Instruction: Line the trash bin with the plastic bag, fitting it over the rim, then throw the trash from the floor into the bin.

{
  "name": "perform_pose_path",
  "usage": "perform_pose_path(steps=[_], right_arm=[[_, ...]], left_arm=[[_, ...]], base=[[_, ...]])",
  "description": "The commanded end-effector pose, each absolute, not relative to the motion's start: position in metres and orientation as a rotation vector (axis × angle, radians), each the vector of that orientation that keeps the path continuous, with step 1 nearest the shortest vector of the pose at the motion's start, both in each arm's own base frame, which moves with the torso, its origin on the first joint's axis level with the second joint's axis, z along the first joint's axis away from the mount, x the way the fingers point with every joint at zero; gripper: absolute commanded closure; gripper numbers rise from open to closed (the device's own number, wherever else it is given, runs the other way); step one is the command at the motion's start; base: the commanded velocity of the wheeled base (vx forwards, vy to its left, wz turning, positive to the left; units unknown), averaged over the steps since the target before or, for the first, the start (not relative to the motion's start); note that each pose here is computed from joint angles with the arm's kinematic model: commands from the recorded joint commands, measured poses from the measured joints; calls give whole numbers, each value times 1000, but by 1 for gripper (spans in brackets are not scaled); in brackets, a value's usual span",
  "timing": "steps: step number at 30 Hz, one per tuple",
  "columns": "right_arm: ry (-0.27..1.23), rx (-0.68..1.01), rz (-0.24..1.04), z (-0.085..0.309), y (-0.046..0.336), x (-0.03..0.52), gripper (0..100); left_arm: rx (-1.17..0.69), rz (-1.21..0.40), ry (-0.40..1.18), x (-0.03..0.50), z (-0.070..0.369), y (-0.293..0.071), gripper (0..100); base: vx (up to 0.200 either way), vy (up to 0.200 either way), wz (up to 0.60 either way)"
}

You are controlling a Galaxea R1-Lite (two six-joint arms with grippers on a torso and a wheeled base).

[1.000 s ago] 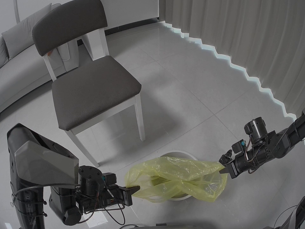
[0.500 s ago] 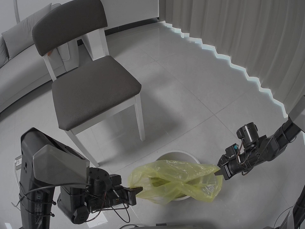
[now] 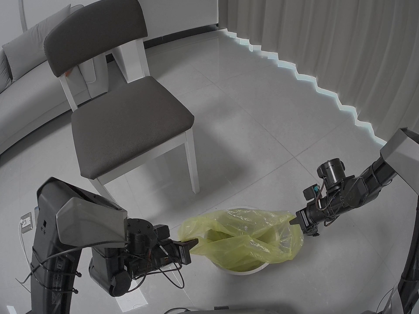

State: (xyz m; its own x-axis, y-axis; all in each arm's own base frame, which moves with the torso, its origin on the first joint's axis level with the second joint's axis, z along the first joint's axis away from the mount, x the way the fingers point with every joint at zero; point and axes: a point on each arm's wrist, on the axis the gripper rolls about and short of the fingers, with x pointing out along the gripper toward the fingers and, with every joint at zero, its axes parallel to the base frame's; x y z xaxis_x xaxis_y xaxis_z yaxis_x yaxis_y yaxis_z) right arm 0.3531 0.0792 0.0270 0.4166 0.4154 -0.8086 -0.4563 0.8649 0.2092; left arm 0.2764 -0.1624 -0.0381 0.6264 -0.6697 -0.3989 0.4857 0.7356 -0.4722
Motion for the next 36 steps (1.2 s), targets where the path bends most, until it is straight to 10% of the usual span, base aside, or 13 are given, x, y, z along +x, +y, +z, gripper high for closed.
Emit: perform_pose_path(steps=[1, 22, 36], right_arm=[[990, -48, 543, 53, 71, 332, 100], [1140, -77, 561, 54, 54, 249, 100], [1157, -61, 552, -3, 61, 314, 100]], left_arm=[[-344, -682, 582, 242, 1, -144, 100], [-282, -770, 739, 184, 1, -150, 100], [-306, -723, 712, 236, -38, -161, 100]], base=[[0, 0, 0], [0, 0, 0], [0, 0, 0]])
